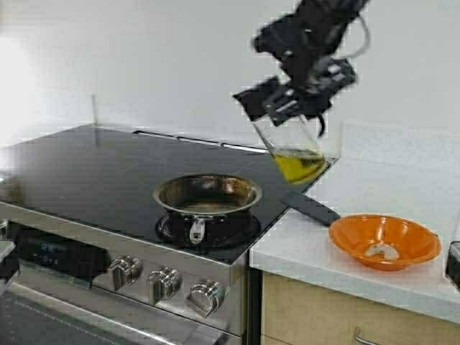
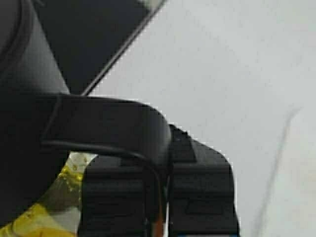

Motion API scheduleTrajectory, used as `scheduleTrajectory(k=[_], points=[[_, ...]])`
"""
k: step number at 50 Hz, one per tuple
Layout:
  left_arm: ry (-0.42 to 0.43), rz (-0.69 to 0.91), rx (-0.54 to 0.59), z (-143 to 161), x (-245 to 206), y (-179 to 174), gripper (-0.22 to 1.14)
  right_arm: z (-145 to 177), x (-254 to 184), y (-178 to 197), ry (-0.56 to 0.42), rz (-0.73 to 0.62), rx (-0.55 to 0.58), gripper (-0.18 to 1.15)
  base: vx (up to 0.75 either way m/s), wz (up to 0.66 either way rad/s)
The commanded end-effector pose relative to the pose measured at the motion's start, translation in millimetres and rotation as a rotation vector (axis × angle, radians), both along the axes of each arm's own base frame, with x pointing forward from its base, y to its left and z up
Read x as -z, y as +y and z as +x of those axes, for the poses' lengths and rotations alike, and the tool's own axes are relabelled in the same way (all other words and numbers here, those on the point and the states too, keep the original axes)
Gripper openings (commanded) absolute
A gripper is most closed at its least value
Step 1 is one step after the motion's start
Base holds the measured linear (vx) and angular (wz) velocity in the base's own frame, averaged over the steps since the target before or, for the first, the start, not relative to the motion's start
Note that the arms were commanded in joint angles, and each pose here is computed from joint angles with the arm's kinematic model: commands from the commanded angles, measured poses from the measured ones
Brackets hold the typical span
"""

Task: Add oil to the pan and cook the shrimp and serve it

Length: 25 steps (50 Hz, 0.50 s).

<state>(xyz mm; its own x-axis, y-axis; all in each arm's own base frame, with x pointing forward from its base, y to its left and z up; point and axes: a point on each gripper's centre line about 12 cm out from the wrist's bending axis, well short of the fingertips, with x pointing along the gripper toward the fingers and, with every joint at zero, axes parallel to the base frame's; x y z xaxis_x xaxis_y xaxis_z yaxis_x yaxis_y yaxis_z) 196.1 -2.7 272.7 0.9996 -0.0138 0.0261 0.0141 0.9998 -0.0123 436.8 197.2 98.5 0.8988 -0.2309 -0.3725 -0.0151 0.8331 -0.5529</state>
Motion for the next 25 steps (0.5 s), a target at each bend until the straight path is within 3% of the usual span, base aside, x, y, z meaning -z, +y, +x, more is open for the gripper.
scheduleTrajectory(k=[1, 12, 25], points=[[-0.011, -0.005, -0.002, 2, -5, 0, 0.03, 17, -25, 17, -0.053, -0.115, -0.008, 0.08, 0.00, 0.00], [-0.014, -0.015, 0.000, 2, -6, 0, 0.03, 35, -12, 33, 0.026, -0.398, -0.014, 0.08, 0.00, 0.00], [-0.010, -0.022, 0.000, 2, -5, 0, 0.03, 54, 1, 45, 0.051, -0.448, -0.009, 0.08, 0.00, 0.00]])
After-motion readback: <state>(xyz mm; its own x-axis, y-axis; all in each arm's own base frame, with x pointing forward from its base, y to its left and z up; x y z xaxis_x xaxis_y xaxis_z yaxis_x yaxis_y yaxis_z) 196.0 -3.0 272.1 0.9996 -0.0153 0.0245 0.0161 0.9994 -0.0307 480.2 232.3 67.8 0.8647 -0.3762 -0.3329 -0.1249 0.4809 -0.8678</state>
